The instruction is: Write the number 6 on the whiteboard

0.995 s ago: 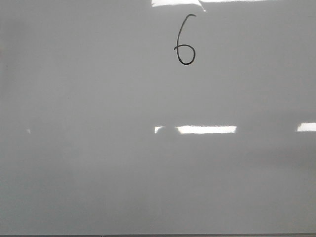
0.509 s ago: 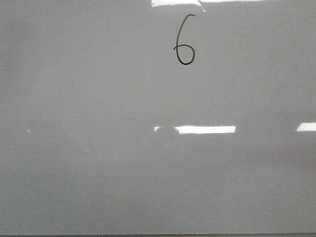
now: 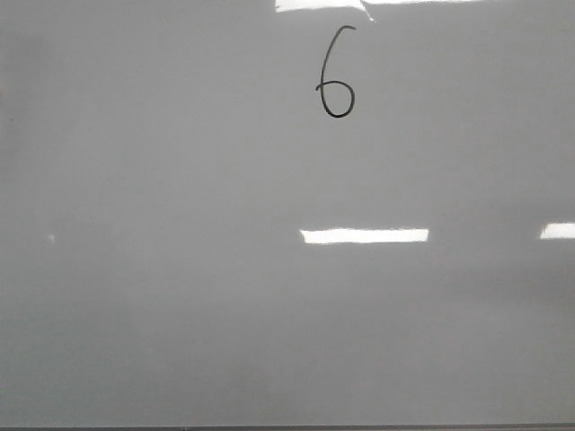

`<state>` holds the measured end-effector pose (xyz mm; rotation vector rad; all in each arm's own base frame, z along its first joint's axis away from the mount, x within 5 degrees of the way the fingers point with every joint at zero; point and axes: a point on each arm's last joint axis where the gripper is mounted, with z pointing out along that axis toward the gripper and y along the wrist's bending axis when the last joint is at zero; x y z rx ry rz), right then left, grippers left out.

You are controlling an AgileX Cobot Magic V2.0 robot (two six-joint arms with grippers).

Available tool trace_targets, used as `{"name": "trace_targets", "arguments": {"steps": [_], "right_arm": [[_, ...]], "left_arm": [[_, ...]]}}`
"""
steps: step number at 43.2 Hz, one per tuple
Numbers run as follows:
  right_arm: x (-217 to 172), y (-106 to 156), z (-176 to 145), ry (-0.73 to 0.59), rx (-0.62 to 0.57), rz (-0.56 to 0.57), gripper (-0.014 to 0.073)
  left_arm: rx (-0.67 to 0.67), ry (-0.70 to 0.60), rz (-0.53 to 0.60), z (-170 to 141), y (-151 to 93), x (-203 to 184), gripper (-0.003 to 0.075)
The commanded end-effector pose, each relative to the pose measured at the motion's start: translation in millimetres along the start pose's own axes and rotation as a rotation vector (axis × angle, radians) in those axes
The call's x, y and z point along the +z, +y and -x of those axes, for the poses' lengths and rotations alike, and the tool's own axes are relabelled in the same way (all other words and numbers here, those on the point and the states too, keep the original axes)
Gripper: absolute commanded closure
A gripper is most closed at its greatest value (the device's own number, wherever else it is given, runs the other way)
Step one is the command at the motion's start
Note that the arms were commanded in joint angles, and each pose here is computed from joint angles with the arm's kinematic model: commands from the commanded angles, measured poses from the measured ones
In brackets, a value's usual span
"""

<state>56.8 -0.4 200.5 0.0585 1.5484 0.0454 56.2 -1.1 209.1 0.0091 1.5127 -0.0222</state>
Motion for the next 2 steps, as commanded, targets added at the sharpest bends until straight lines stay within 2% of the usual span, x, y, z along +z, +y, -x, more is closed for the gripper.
{"name": "trace_targets", "arguments": {"steps": [1, 2], "right_arm": [[-2.3, 0.4, 10.5, -0.113, -0.012, 0.004, 0.0663], [-2.3, 0.4, 10.5, -0.113, -0.012, 0.004, 0.0663]], "left_arm": [[-0.012, -0.093, -0.005, 6.8, -0.2, -1.3, 0.0741], [-0.012, -0.093, -0.005, 6.8, -0.2, -1.3, 0.0741]]}}
